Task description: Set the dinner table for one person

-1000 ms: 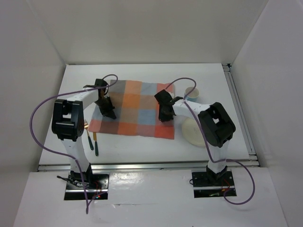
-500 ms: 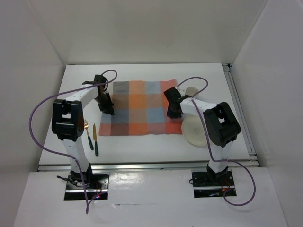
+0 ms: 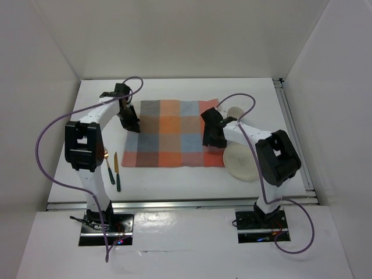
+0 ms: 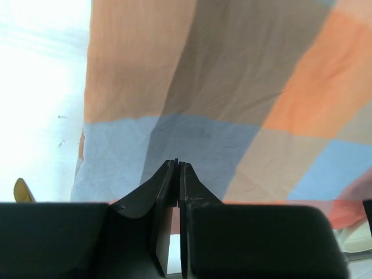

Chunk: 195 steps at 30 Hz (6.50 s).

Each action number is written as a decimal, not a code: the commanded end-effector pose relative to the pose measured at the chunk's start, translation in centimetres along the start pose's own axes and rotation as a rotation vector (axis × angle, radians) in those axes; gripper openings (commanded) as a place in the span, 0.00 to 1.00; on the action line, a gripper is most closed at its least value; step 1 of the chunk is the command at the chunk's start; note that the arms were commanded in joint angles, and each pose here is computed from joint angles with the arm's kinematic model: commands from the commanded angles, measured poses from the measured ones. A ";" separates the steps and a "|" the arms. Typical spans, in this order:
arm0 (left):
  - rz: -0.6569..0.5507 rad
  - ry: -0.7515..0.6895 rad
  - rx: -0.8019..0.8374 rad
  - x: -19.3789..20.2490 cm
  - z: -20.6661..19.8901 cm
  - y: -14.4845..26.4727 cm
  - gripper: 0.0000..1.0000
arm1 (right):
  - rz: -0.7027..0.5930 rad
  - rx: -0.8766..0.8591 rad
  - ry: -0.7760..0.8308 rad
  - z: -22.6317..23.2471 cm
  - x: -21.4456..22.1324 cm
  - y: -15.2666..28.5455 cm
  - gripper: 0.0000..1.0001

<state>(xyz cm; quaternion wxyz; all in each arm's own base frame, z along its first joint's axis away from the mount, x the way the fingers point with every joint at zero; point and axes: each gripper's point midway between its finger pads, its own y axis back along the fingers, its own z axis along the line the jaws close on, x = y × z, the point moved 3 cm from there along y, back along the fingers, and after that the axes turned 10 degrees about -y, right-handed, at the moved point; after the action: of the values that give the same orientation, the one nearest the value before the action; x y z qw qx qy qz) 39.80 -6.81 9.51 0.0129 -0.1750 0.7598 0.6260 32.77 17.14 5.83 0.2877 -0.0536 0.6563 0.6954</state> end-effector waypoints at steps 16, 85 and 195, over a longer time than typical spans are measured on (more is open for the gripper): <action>-0.103 -0.053 0.092 -3.0 -2.8 4.5 0.20 | -0.224 -0.010 -0.251 -7.6 -18.7 5.2 0.84; -0.144 0.279 -0.289 4.8 8.3 8.5 0.56 | -0.440 -0.353 -0.082 7.1 -26.9 13.6 1.00; 0.052 -0.274 0.296 12.3 -31.8 -6.3 0.35 | -0.481 -0.133 -0.297 -12.7 -18.8 17.4 1.00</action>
<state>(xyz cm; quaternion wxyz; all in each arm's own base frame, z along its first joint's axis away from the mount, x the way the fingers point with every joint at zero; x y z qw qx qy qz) 36.47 -40.71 7.09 0.1390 -0.0662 0.8313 0.5341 37.71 -0.07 26.96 0.5125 -0.1126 0.5357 0.6617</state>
